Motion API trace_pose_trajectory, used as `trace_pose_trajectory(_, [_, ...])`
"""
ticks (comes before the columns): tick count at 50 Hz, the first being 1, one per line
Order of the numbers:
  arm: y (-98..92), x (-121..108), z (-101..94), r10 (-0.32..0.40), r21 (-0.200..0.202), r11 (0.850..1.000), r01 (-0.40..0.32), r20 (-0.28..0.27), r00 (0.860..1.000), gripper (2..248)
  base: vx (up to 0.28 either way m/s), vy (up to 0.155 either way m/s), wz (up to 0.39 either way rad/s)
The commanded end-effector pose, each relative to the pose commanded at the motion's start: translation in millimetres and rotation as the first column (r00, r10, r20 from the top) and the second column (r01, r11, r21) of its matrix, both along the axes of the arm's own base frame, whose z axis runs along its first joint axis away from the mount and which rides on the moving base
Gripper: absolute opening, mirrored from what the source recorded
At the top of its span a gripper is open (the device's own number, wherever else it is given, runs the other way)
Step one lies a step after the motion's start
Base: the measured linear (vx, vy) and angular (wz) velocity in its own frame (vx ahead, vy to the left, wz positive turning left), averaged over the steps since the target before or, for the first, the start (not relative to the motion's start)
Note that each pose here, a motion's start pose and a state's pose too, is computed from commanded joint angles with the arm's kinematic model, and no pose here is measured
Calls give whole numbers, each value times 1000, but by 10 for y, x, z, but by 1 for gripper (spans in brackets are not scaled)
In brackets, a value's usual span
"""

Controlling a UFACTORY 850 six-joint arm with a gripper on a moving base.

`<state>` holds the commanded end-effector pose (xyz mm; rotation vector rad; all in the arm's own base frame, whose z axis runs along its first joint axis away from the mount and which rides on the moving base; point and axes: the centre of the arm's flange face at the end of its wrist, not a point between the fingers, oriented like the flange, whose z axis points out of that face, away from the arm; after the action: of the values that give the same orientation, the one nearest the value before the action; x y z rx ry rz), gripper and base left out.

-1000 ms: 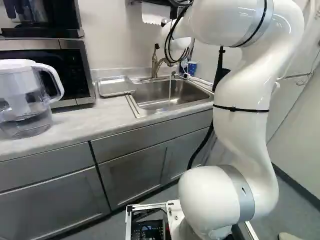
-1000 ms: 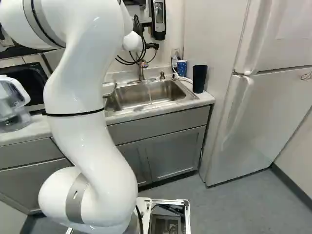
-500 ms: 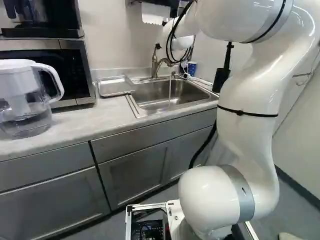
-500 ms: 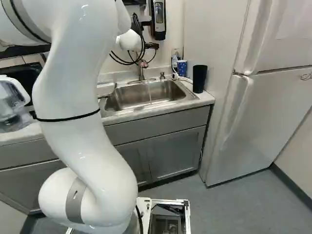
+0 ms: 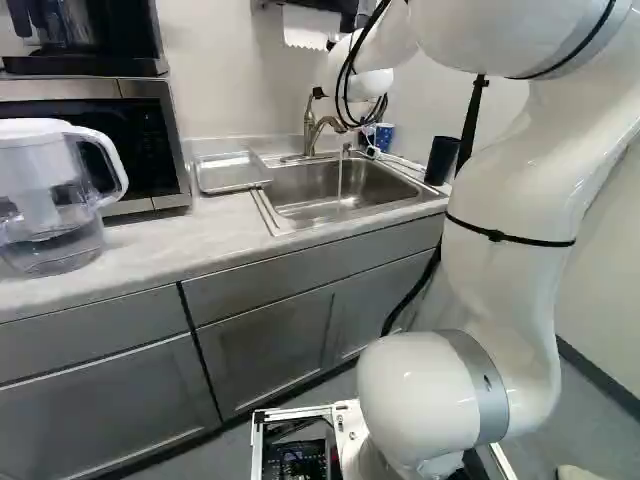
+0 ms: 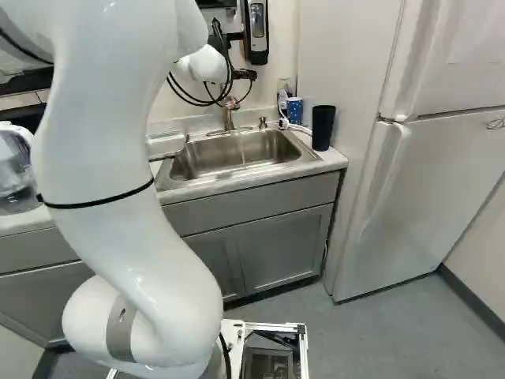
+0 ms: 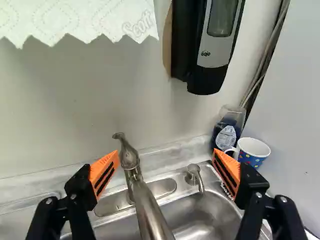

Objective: Rinse the cup and place it in the tray

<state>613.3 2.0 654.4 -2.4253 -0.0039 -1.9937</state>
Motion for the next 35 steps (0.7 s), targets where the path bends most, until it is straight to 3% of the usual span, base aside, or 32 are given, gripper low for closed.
trace_pose_trajectory(35, [0,-416,15,0,0,1000,0,-14,1000,247,0,0,0])
